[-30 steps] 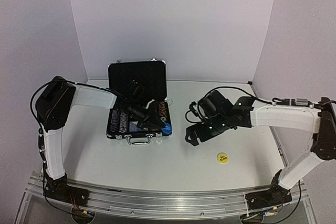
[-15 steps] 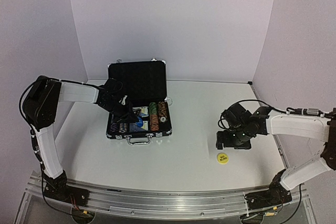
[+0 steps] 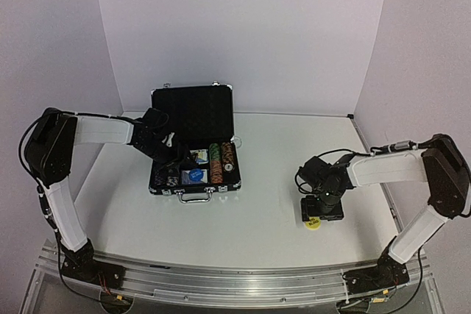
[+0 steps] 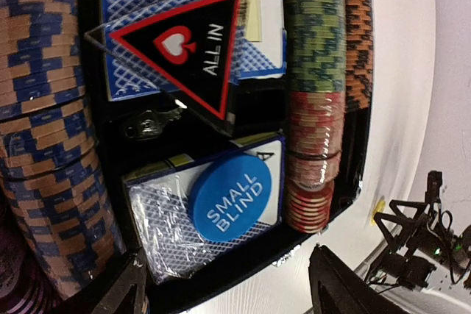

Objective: Pack up texas hold em set

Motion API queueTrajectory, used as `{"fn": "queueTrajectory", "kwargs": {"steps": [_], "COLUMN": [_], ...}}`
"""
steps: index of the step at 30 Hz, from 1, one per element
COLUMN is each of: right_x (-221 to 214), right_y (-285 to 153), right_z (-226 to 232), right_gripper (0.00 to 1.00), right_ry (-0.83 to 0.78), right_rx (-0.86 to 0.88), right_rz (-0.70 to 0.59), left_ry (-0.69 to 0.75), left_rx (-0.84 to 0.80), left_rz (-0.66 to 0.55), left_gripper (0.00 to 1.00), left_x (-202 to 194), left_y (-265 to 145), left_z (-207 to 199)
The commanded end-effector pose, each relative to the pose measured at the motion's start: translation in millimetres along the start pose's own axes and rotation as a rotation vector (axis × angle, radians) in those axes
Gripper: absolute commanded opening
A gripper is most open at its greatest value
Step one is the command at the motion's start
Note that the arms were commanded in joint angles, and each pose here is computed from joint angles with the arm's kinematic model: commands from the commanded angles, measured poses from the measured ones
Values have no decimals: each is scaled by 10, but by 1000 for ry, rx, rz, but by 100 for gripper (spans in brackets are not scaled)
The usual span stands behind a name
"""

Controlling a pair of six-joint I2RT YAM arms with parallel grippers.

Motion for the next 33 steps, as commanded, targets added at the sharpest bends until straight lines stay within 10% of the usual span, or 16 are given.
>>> {"fn": "queueTrajectory", "kwargs": {"steps": [1,5,17,33], "right_x": [22,-9,-53,100], "right_y": [-3,57,-15,-762], "right_z": [86,130,207,1223], "right_gripper": [76,66,31,31], "right_ry": [4,8,10,-521], "right_rx": [30,47,110,340], "right_rz": [37,74,90,-128], "left_ry": [93,117,161,289], "left_rx": [-42,-77,-233,-657], "left_rz": [-93,-132,-129,434], "left_gripper": [86,100,100,90], "left_x": [56,63,1,-716], "left_y": [-359,-525,-566,486], "left_z": [-228,-347,-683,-1590]}}
Point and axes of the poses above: each gripper's point midway between its finger pads, its own y axis out along the fingers, its own z axis along the line the jaws close on, x = y × z, the point moved 5 cm from there along -y, back along the fingers
